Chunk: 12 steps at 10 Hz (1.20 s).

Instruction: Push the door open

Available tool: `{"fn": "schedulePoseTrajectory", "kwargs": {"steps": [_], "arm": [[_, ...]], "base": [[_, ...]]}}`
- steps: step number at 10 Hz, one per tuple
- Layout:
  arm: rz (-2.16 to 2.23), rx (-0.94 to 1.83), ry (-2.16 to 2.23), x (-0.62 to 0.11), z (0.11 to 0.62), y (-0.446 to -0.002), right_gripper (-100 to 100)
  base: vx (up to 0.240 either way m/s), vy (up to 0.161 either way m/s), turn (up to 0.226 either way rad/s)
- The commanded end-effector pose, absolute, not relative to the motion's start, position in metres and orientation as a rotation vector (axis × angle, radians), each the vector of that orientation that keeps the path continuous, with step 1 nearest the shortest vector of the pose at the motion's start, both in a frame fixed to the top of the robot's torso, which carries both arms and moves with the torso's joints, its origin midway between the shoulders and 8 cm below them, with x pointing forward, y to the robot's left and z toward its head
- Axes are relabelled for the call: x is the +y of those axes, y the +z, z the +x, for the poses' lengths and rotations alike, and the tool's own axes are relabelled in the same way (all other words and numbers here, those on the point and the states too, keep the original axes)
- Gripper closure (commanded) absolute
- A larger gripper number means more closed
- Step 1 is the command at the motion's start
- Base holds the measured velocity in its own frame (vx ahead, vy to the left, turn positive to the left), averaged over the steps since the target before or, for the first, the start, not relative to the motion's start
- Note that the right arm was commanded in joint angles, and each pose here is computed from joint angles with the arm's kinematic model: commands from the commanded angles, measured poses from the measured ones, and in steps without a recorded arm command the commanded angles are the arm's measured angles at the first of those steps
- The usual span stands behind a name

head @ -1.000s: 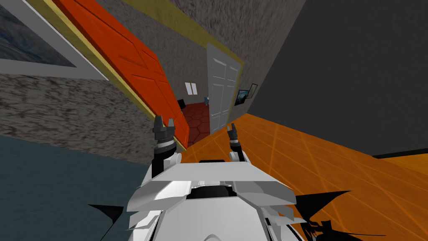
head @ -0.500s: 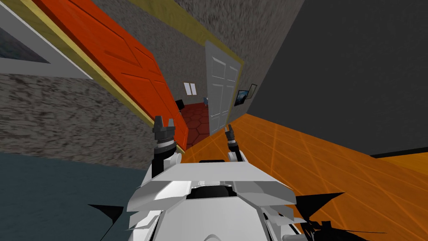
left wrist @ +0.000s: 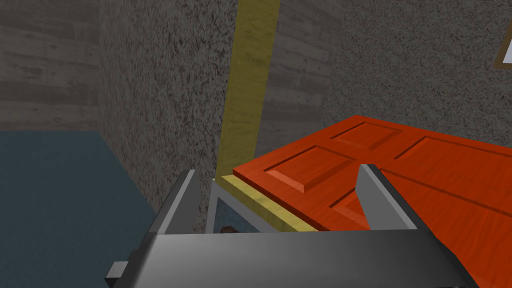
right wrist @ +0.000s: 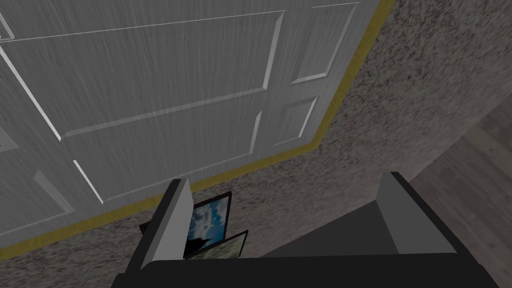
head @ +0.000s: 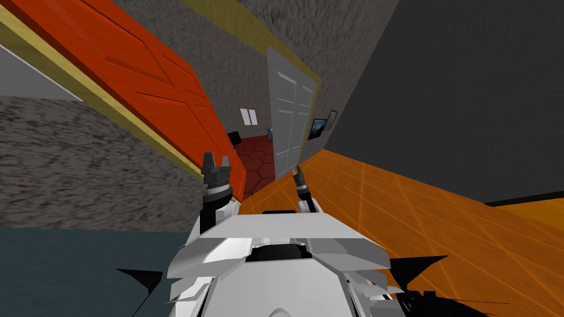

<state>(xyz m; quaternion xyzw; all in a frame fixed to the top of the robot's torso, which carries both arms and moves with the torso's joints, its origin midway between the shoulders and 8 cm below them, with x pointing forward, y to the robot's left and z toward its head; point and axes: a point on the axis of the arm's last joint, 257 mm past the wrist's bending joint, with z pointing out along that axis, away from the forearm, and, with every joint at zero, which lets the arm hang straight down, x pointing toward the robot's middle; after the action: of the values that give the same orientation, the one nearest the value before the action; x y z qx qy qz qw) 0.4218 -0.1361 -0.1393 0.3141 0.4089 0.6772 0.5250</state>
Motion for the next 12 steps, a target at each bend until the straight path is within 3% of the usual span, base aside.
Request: {"fn": "schedulePoseTrajectory", "kwargs": {"steps": [1, 12], "arm": [[0.759, 1.007, 1.637, -0.126, 0.424, -0.151, -100], [0.786, 1.2, 1.722, -0.062, 0.423, -0.222, -100]], "base": [[0.155, -0.024, -0.04], [0.121, -0.007, -0.033]]}}
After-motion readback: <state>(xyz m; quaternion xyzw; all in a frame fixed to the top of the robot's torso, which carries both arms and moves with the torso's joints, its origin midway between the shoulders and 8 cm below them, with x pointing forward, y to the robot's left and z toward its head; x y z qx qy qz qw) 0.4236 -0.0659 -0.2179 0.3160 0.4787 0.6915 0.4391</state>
